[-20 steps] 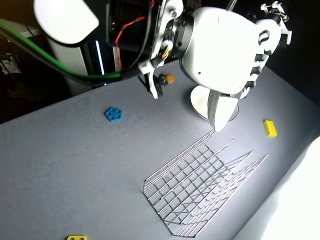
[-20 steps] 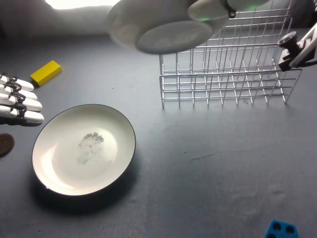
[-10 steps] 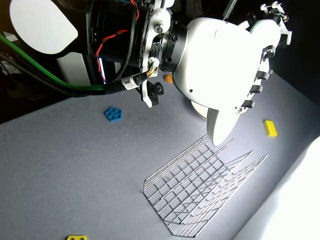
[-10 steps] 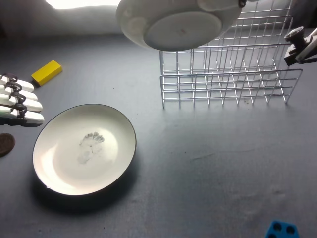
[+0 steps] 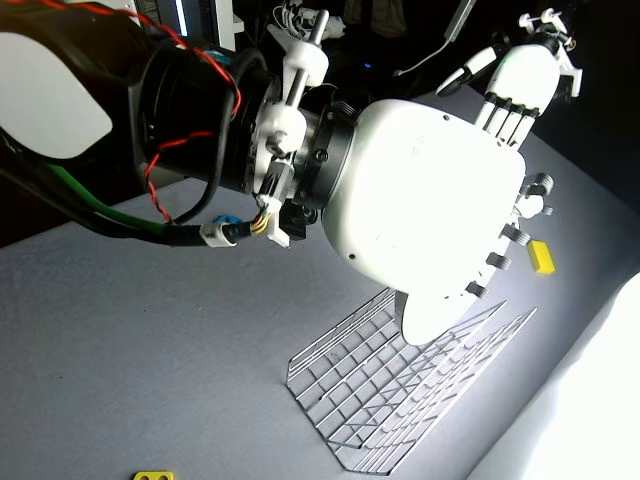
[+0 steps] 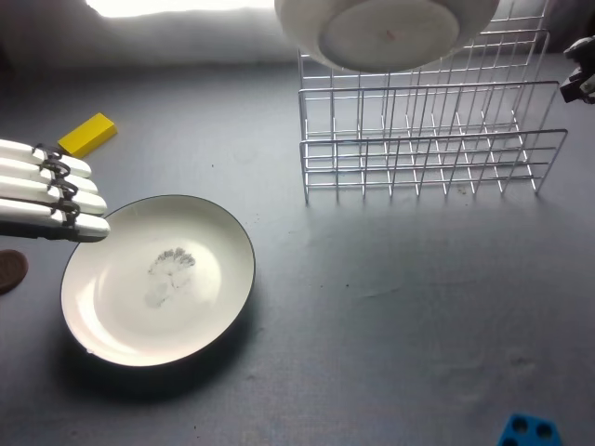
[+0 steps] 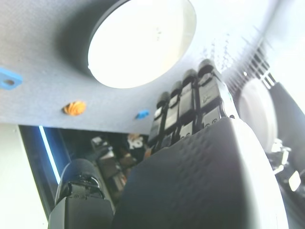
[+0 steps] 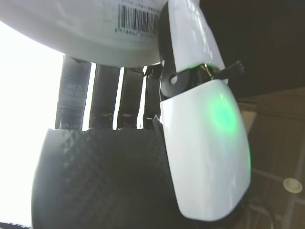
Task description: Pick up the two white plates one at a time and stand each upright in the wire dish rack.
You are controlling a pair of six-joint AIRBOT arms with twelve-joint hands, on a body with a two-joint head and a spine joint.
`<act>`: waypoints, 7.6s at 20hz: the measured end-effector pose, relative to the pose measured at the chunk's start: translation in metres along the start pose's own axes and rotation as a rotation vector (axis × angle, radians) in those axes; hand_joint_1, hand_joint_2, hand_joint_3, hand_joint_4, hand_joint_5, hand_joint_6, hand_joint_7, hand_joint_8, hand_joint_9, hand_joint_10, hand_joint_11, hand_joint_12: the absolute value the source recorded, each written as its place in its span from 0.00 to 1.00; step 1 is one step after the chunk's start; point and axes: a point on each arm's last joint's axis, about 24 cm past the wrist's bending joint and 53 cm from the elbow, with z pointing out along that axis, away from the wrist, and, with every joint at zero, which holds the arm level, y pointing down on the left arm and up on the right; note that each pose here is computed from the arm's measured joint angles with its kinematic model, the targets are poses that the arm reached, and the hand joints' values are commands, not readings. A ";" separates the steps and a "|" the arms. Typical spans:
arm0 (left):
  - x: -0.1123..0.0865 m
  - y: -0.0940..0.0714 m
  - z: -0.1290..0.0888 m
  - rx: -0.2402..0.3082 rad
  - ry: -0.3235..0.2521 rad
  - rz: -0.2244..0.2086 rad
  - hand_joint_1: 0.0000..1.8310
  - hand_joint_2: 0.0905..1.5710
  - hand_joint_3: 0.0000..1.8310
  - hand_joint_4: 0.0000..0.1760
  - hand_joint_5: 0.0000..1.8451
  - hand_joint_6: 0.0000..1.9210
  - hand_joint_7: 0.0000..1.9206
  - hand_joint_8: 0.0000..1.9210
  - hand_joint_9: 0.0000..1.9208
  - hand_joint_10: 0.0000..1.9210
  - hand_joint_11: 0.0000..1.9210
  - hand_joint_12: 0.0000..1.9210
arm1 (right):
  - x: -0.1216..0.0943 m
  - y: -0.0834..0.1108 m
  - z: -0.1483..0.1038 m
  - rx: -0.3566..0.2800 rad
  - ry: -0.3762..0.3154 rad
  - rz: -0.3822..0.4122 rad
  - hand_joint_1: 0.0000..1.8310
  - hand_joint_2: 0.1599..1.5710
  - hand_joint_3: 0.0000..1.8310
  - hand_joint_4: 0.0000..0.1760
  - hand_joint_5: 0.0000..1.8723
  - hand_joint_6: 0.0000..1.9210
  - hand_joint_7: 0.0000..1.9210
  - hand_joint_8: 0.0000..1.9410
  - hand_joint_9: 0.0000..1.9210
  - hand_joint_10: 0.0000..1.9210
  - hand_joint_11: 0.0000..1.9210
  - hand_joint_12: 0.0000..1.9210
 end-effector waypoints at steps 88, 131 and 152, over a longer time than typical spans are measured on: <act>0.061 0.059 0.038 -0.141 0.140 0.036 0.00 0.63 0.00 0.00 0.02 0.00 0.01 0.00 0.00 0.00 0.00 0.00 | 0.078 0.000 0.007 -0.228 0.124 -0.621 0.51 0.63 0.00 0.00 0.24 0.00 0.30 0.00 0.30 0.03 0.04 0.67; 0.090 0.071 0.034 -0.163 0.153 -0.145 0.00 0.63 0.00 0.00 0.00 0.00 0.00 0.00 0.00 0.00 0.00 0.00 | 0.314 -0.143 0.072 -0.227 0.495 -1.122 0.66 0.56 0.01 0.00 0.00 0.00 0.00 0.00 0.00 0.00 0.00 0.20; 0.089 0.071 0.034 -0.163 0.153 -0.145 0.00 0.63 0.00 0.00 0.02 0.00 0.00 0.00 0.00 0.00 0.00 0.00 | 0.308 -0.130 0.079 -0.246 0.461 -1.106 0.74 0.71 0.00 0.00 0.42 0.65 0.44 0.56 0.46 0.66 0.41 0.61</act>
